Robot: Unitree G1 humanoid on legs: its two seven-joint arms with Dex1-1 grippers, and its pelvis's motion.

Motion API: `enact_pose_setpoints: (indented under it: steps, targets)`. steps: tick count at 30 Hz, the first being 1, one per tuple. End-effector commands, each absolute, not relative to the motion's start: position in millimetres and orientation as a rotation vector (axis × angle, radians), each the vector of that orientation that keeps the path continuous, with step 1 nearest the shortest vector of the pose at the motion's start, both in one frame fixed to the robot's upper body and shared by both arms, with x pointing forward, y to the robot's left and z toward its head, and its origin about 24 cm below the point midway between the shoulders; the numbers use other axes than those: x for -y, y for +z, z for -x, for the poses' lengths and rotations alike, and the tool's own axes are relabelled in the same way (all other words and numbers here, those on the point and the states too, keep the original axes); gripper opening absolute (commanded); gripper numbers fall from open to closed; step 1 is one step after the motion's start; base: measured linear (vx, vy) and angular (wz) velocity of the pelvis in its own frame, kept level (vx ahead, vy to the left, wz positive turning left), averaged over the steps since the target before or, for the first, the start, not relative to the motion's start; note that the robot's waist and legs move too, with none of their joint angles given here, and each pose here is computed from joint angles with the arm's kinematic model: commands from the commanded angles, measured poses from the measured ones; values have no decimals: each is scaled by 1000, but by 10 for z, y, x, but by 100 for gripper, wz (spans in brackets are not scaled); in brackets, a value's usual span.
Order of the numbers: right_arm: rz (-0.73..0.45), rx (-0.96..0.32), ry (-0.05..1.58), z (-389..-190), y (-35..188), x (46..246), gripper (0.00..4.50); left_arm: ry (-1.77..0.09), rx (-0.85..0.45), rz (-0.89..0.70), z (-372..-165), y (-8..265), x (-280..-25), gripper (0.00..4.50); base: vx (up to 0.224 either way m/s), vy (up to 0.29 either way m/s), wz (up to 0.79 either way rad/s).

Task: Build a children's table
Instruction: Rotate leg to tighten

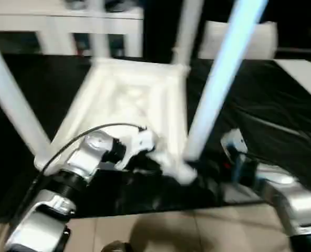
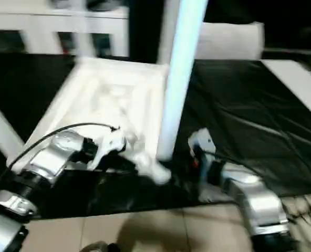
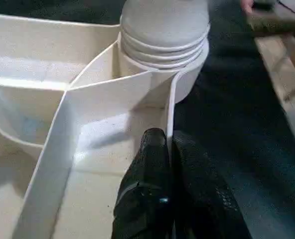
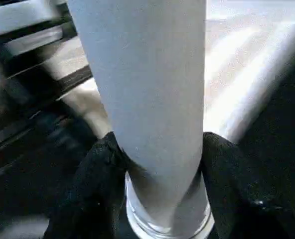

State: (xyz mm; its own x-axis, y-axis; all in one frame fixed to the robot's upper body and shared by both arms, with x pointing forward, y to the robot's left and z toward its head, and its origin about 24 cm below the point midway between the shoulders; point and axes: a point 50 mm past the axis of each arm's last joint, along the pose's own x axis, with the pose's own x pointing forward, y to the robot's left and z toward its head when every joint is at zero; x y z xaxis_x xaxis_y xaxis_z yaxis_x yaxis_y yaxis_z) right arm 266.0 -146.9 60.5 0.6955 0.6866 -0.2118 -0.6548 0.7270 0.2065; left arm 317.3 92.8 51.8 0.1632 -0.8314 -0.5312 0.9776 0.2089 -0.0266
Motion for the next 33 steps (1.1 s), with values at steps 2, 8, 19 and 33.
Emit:
enact_pose_setpoints:
  steps: [2,8,19,33]
  targets:
    - [-194,-339,748,-2702,536,1007,193,-1252,-381,-260,-3193,643,-472,0,-27,20,-13]
    - [-205,-357,583,-2879,545,780,193,-1091,-337,-222,-3274,733,-314,0,-14,18,-9]
    - [-146,-221,650,-2819,655,1069,316,-1175,-350,-302,-3201,685,-548,0,0,0,0]
    - [61,-232,1028,-2596,770,1684,433,-1539,-379,-459,-3045,677,-958,0,4,-4,0]
